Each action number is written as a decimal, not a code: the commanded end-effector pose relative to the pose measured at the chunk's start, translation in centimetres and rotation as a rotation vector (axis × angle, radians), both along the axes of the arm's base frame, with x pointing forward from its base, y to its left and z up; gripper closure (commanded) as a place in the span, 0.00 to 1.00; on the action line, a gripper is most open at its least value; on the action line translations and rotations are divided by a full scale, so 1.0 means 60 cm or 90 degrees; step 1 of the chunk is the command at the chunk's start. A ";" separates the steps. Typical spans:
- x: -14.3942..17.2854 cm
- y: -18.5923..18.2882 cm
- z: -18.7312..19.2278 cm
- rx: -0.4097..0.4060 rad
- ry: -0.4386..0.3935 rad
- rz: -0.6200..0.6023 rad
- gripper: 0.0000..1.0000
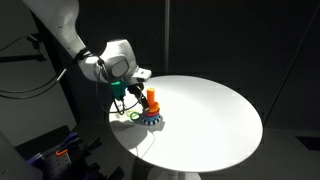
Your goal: Put the yellow ring on the table
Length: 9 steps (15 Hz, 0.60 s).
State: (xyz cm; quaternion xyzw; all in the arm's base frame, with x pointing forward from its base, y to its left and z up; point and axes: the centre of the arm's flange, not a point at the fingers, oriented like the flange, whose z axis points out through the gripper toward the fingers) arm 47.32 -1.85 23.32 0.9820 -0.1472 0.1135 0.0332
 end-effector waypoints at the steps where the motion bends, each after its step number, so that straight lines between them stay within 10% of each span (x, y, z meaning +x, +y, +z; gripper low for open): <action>1: 0.027 0.002 0.004 0.004 -0.007 0.000 0.00; 9: 0.043 -0.003 0.004 0.003 -0.017 0.001 0.00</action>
